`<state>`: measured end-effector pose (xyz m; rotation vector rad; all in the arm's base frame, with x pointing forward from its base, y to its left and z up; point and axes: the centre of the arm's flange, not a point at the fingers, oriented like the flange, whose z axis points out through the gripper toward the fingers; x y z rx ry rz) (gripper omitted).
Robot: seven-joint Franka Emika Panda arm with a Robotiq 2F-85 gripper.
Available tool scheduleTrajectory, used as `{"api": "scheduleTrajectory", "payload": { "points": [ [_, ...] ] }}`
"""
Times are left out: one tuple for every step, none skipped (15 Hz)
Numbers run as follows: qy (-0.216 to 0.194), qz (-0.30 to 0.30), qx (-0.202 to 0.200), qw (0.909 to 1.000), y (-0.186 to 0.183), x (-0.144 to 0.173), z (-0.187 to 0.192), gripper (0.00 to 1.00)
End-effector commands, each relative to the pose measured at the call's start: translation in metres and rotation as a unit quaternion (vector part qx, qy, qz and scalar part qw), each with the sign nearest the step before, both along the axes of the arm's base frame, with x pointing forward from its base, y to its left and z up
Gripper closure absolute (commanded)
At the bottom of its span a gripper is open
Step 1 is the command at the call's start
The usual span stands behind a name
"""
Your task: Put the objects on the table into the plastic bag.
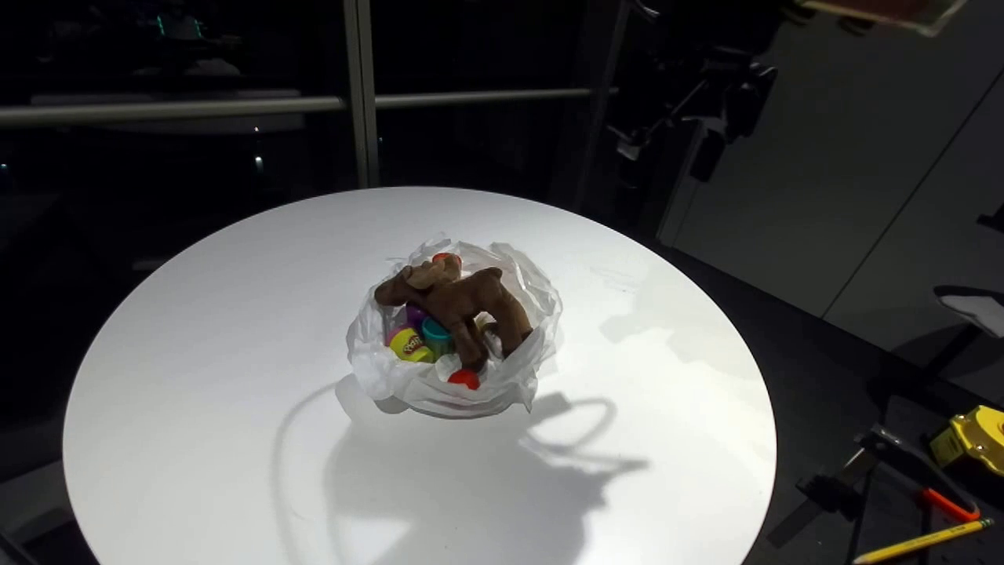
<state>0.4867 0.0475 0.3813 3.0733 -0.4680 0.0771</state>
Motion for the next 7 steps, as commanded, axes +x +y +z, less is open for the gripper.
{"api": "scheduleTrajectory", "payload": {
  "points": [
    [0.064, -0.003, 0.054, 0.9965, 0.001, -0.064, 0.049, 0.0],
    [0.05, -0.003, 0.028, 0.9983, 0.003, -0.03, 0.017, 0.0],
    [0.052, -0.001, 0.032, 0.9981, 0.004, -0.038, 0.026, 0.0],
    [0.049, -0.001, 0.031, 0.9983, 0.004, -0.039, 0.028, 0.0],
    [0.051, -0.002, 0.03, 0.9982, 0.004, -0.039, 0.026, 0.0],
    [0.055, -0.004, 0.029, 0.998, 0.003, -0.037, 0.02, 0.0],
    [0.059, -0.005, 0.029, 0.9978, 0.002, -0.035, 0.015, 0.0]
  ]
}}
